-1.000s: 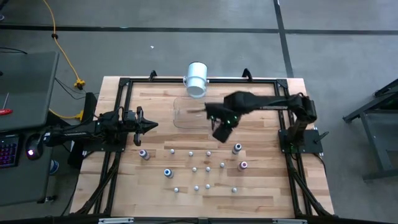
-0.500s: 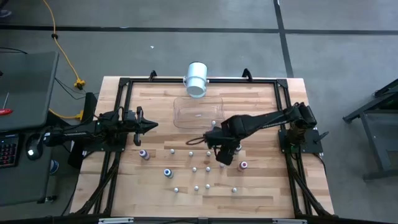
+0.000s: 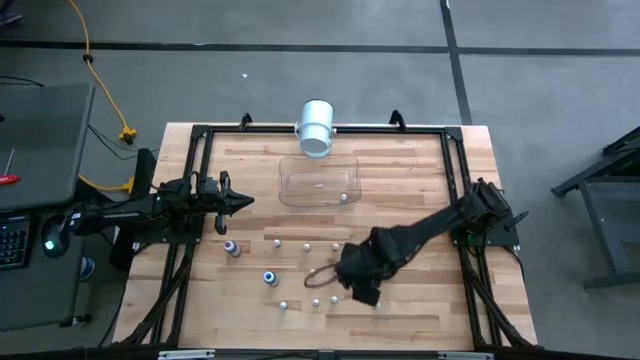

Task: Pick & Place food coloring
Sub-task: Put the bottom small red food coloring bottle into the transparent bin

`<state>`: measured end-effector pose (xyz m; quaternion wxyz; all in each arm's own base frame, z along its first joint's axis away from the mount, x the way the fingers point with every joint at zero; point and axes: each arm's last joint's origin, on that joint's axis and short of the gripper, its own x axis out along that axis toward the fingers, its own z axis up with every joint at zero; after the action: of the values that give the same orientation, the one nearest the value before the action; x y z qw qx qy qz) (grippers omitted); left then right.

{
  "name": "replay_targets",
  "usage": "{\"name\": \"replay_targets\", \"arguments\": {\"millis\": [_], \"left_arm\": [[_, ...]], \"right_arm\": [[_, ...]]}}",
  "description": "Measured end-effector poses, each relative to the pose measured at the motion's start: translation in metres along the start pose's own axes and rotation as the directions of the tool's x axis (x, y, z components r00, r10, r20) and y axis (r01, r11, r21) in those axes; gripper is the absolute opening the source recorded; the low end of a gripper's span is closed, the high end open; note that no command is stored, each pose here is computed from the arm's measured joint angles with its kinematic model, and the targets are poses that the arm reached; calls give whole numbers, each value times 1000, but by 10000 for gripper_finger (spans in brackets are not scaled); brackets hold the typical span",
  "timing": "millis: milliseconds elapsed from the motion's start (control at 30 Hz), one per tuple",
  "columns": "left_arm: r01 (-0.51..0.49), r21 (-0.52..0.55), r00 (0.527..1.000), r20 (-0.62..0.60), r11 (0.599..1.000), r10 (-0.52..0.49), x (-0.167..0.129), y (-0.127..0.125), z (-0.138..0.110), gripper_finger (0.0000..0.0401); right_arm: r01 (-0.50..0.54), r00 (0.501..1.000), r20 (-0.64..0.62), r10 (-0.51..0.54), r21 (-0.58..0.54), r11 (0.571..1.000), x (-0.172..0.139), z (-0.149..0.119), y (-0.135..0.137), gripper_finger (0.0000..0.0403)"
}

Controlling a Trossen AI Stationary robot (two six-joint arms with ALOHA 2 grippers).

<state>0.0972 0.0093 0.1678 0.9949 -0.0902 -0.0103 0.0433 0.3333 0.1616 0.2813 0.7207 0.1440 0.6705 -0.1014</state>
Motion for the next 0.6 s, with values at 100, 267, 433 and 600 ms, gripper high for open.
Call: {"name": "replay_targets", "arguments": {"millis": [100,267,433,600], "left_arm": [[0,0,1000,0,1000,0,0,0,0,1],[0,0,1000,0,1000,0,0,0,0,1],[0,0,1000,0,1000,0,0,0,0,1],[0,0,1000,0,1000,0,0,0,0,1]], "right_arm": [[9,1000,-18,-8,24,1000,4,-11,11,124],[13,1000,-24,-10,129,992,6,-21,21,124],[56,998,-28,-51,237,970,19,-32,25,124],[107,993,-85,-82,362,926,43,-57,32,124]]}}
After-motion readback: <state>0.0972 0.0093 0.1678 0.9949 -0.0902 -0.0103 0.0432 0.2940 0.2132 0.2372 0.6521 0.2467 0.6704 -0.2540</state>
